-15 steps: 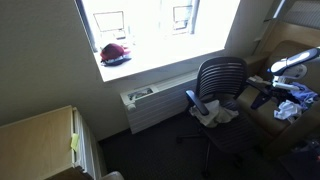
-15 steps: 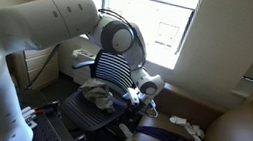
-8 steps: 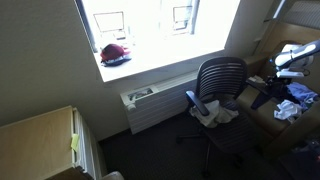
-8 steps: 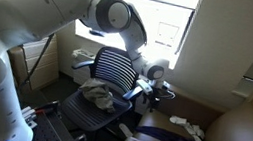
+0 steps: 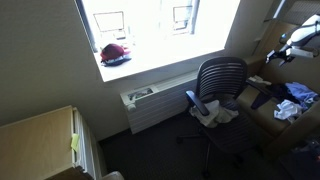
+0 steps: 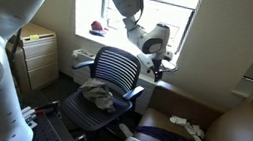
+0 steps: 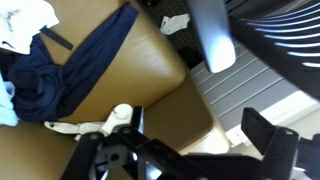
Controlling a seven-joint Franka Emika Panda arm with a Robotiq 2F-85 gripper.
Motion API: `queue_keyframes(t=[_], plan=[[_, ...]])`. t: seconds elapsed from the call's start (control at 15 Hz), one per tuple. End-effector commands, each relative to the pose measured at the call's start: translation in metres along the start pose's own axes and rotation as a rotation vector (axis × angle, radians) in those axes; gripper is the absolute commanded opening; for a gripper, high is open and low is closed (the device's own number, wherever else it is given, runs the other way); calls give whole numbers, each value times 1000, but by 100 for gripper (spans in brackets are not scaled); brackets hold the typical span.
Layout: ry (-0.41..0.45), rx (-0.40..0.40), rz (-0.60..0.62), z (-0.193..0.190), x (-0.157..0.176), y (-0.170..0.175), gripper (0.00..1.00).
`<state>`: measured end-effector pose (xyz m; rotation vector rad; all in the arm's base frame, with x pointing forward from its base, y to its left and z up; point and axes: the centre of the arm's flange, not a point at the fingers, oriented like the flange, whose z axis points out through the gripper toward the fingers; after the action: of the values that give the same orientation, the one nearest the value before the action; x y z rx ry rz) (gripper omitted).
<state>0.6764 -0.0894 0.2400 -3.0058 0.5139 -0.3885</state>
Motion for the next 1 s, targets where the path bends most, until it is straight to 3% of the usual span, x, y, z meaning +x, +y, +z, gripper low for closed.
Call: queue_keyframes(t=[0.0, 0.13, 0.27, 0.47, 0.8, 0.93], plan=[[-69, 181, -49, -83, -44, -17, 100], [-115, 278, -85, -114, -67, -38, 100], [-187, 368, -117, -108, -85, -53, 100], [-342, 442, -158, -40, -126, -67, 100], [-621, 465, -274, 80, -210, -62, 100], [-648, 469, -355, 129, -246, -65, 100]])
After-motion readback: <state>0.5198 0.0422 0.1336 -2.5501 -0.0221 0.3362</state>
